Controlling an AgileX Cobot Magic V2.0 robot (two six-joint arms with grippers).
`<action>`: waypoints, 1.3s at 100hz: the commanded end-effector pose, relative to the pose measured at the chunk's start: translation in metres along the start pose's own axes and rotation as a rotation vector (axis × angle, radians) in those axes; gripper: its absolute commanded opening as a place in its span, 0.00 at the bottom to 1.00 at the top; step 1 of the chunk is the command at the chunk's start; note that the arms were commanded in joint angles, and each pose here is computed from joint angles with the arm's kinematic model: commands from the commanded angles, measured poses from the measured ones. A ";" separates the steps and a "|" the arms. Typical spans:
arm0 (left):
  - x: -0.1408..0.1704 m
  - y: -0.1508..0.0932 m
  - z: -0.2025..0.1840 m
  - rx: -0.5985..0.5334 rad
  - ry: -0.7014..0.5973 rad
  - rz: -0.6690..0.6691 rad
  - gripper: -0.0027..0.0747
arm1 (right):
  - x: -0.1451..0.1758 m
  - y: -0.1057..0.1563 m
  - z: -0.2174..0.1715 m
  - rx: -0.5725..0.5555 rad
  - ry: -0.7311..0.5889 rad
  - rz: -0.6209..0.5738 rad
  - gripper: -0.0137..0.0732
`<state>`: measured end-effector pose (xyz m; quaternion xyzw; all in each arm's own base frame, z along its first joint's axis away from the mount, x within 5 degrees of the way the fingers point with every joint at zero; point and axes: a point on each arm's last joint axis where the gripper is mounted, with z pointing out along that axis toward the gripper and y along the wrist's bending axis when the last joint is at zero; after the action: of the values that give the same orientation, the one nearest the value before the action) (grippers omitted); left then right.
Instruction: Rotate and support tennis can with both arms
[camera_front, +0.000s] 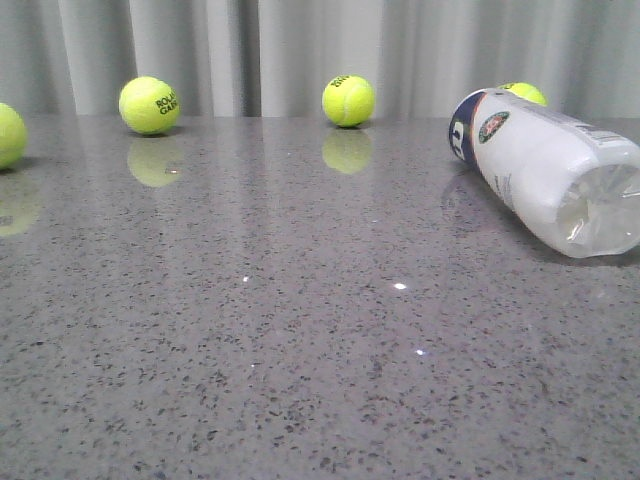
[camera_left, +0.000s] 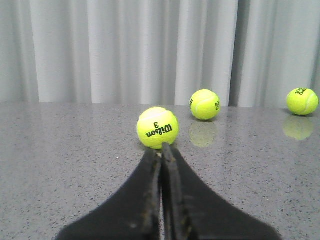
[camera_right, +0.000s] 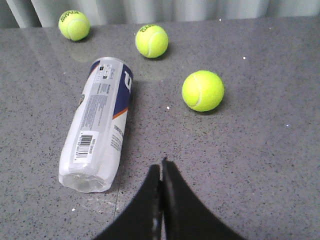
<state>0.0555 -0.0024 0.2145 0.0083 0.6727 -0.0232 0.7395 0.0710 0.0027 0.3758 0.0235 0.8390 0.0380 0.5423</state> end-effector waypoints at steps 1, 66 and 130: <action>0.006 0.000 -0.002 0.007 -0.075 -0.016 0.01 | -0.025 0.003 0.003 -0.008 -0.041 0.004 0.08; 0.006 0.000 -0.002 0.007 -0.075 -0.016 0.01 | -0.029 0.004 0.028 -0.001 0.067 -0.017 0.91; 0.006 0.000 -0.002 0.007 -0.075 -0.016 0.01 | -0.089 0.044 0.128 -0.174 0.212 -0.075 0.89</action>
<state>0.0555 -0.0024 0.2145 0.0083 0.6727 -0.0232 0.7395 0.2044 0.0359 0.3948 -0.0477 0.9011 0.0814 0.4232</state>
